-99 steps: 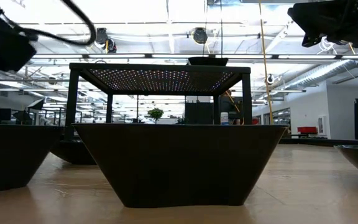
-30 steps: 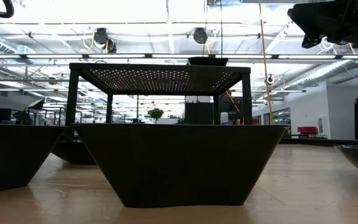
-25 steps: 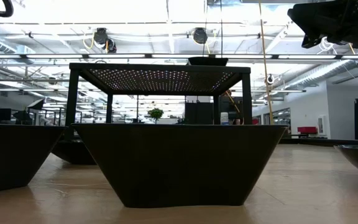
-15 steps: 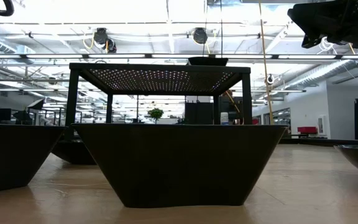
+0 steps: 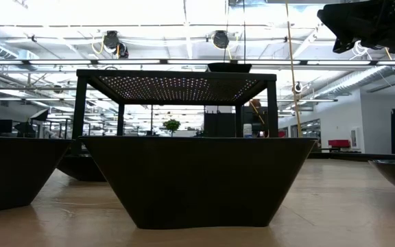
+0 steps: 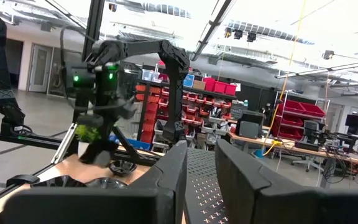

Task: Pick & Place Mini shaped plates
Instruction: Stack the distorted square plate onto the stacked distorted square plate on the shelf

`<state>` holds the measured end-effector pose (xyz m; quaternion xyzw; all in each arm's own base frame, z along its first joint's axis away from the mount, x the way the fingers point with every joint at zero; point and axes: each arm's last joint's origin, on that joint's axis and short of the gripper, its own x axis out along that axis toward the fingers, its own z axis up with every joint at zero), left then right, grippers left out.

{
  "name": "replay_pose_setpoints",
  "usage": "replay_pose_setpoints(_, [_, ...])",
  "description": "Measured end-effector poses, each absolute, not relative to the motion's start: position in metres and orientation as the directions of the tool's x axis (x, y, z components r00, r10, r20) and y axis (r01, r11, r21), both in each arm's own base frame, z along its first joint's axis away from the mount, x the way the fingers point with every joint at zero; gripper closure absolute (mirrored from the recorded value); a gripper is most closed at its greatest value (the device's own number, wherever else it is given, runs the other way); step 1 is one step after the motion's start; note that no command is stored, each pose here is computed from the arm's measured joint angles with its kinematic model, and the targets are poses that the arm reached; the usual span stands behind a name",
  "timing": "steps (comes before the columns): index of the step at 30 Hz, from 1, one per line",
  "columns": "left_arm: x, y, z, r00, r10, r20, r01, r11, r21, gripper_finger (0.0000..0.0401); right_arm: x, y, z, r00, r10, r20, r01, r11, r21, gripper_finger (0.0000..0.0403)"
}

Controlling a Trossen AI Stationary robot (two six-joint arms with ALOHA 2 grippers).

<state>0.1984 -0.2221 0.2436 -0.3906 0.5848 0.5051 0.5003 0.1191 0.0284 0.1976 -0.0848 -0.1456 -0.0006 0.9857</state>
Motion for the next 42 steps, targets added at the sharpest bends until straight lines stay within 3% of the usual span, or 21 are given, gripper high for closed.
replay_pose_setpoints(5, [0.206, -0.215, 0.276, -0.06, 0.191, -0.98, -0.97, 0.22, 0.102, 0.04, 0.119, 0.028, 0.198, 0.957, 0.023, 0.29, 0.027, 0.986, -0.166, 0.0328])
replay_pose_setpoints(13, [0.25, -0.181, 0.299, 0.277, 0.423, -0.863, -0.888, 0.457, -0.061, 0.04, 0.118, 0.028, 0.201, 0.948, 0.021, 0.318, 0.029, 0.988, -0.153, 0.0328])
replay_pose_setpoints(20, [0.304, -0.142, 0.306, 0.478, 0.516, -0.711, -0.708, 0.705, 0.035, 0.0401, 0.126, 0.032, 0.19, 0.975, 0.084, 0.208, -0.047, 0.983, -0.179, 0.0321])
replay_pose_setpoints(25, [0.333, -0.127, 0.318, 0.607, 0.584, -0.538, -0.587, 0.787, 0.192, 0.0401, 0.139, 0.044, 0.191, 0.982, 0.151, 0.113, -0.132, 0.979, -0.158, 0.0275])
replay_pose_setpoints(30, [0.348, -0.129, 0.334, 0.671, 0.648, -0.359, -0.544, 0.76, 0.355, 0.0401, 0.161, 0.062, 0.197, 0.992, 0.12, 0.042, -0.113, 0.984, -0.137, 0.022])
replay_pose_setpoints(35, [0.349, -0.142, 0.342, 0.682, 0.688, -0.248, -0.548, 0.706, 0.449, 0.0401, 0.186, 0.088, 0.206, 0.998, 0.053, 0.023, -0.048, 0.983, -0.175, 0.0205])
replay_pose_setpoints(42, [0.362, -0.174, 0.328, 0.583, 0.81, -0.061, -0.629, 0.498, 0.597, 0.0401, 0.233, 0.116, 0.229, 0.955, -0.293, 0.031, 0.293, 0.928, -0.229, 0.0216])
